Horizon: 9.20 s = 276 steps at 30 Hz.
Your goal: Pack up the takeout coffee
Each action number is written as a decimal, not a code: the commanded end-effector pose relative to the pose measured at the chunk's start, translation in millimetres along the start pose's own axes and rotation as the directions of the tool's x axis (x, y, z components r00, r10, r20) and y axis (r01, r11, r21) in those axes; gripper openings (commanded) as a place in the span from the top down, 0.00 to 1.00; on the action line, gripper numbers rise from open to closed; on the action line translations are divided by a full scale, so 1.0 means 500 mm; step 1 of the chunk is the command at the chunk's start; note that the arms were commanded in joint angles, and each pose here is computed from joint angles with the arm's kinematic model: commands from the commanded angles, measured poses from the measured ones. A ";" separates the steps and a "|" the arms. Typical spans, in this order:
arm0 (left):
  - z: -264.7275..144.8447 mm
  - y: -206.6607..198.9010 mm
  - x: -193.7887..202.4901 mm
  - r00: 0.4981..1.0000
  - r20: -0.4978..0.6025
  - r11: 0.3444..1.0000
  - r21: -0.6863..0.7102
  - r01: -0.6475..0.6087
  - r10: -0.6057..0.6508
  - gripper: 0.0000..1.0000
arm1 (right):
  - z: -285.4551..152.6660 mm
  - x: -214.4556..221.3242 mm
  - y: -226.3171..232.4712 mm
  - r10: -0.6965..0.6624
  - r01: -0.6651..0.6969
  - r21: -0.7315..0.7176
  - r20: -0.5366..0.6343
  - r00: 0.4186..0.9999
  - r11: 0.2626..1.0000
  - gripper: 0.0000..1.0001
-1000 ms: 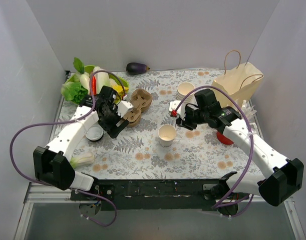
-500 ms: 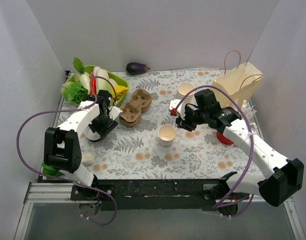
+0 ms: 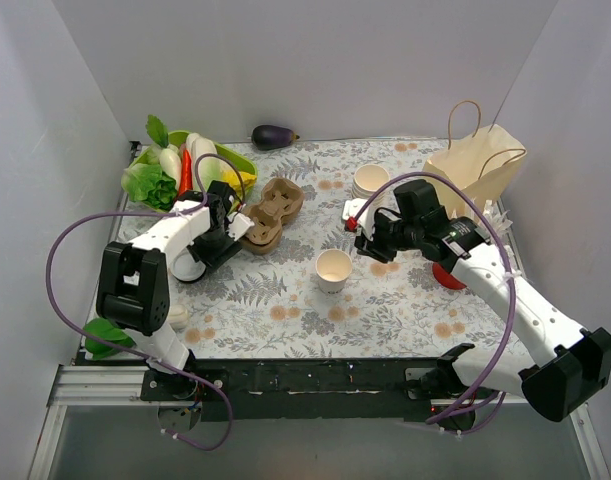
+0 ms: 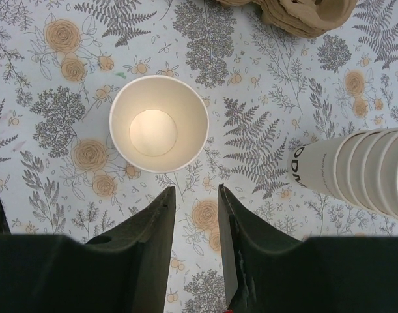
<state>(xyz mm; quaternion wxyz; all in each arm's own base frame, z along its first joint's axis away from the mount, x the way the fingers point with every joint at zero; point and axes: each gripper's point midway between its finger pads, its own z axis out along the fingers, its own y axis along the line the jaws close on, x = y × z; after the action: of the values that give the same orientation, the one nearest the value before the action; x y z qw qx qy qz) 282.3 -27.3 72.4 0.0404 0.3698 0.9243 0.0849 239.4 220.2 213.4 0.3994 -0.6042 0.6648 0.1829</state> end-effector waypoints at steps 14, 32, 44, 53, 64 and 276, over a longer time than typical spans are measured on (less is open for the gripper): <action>0.035 0.001 0.023 0.997 -0.069 0.999 -0.033 -0.019 0.016 0.69 | -0.028 -0.004 -0.010 0.000 0.000 0.049 0.015 1.000 0.999 0.61; 0.005 0.019 0.021 0.996 -0.087 0.997 -0.070 0.018 -0.024 0.92 | -0.021 0.002 -0.009 0.006 -0.006 0.041 0.010 1.000 0.999 0.61; -0.101 0.009 0.039 0.996 -0.048 0.997 -0.041 0.068 -0.070 1.00 | -0.012 -0.009 -0.015 0.013 -0.014 0.016 0.013 1.000 1.000 0.61; -0.244 -0.070 -0.036 0.965 0.237 0.978 0.201 0.062 -0.109 1.00 | -0.006 -0.055 -0.038 0.100 -0.101 0.014 0.050 0.994 0.995 0.61; -0.492 -0.274 -0.280 0.586 0.798 0.761 0.464 -0.453 -0.137 1.00 | -0.009 -0.091 -0.077 0.250 -0.253 0.026 0.092 0.964 0.967 0.56; -0.249 -0.409 -0.397 0.663 0.518 0.567 0.807 -0.167 -0.541 0.34 | 0.137 0.043 -0.022 0.528 -0.553 -0.222 -0.163 0.833 0.804 0.34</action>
<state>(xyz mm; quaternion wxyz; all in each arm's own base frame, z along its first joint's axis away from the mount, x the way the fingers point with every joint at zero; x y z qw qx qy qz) 264.0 -318.4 148.4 0.2237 0.2239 0.8078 -0.4973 274.0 253.7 145.4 0.2006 -0.4474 0.8039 0.3366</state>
